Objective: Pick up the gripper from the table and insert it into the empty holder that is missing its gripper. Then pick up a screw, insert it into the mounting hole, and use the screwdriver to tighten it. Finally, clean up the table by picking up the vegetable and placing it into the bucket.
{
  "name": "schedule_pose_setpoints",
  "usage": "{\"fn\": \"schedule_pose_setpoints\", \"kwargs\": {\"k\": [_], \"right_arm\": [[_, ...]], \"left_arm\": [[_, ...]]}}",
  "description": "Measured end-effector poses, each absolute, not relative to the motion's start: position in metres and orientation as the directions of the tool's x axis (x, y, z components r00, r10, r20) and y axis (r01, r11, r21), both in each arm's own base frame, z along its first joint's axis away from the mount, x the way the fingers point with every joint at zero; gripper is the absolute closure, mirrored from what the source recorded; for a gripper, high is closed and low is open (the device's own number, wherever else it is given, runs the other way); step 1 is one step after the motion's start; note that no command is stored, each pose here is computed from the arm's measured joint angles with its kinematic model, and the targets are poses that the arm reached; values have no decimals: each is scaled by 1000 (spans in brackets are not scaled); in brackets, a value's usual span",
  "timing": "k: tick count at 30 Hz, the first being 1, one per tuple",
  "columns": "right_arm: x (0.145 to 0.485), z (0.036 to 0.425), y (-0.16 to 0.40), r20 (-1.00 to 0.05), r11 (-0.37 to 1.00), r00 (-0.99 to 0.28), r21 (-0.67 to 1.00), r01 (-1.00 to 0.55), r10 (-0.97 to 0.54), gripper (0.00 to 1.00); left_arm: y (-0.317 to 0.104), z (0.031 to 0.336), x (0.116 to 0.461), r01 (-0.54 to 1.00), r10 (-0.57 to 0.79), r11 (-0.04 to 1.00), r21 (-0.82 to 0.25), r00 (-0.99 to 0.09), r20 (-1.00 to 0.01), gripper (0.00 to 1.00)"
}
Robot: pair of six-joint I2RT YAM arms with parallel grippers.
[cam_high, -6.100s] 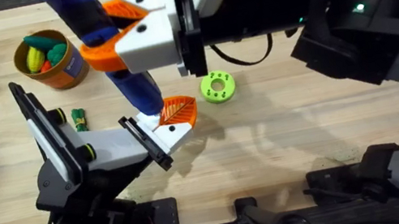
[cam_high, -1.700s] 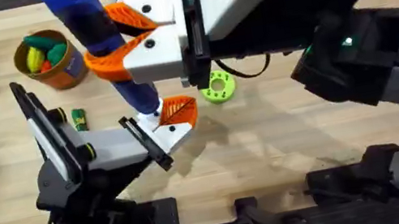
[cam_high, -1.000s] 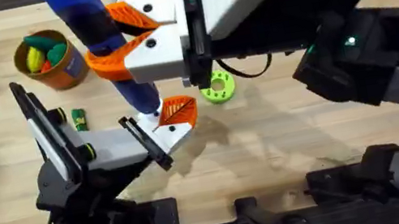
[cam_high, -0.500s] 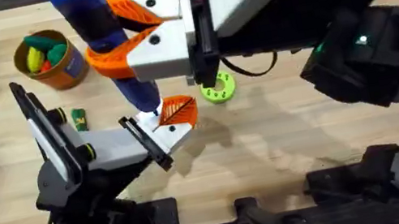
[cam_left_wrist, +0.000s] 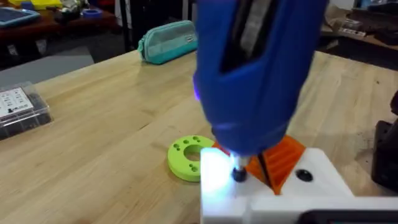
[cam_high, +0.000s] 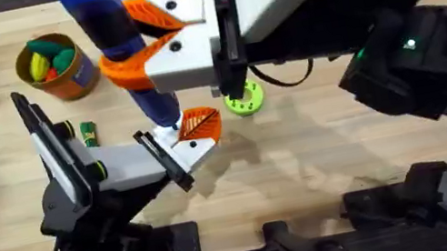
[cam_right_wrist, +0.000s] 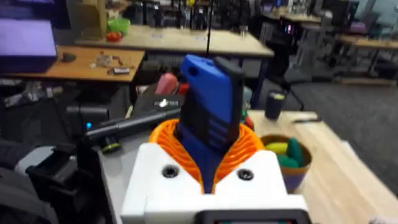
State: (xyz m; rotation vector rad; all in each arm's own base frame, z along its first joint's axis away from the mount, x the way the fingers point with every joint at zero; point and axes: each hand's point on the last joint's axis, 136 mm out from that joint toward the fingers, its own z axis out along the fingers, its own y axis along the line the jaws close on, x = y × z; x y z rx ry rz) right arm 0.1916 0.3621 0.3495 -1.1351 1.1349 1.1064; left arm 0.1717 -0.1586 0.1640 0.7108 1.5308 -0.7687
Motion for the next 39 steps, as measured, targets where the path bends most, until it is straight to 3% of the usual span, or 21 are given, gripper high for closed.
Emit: {"fn": "schedule_pose_setpoints", "kwargs": {"k": [39], "right_arm": [[194,347,352,-996,109,79,-75,-991,34,948]], "left_arm": [[-159,164,171,805,2,587,-82,-103,-995,994]]}}
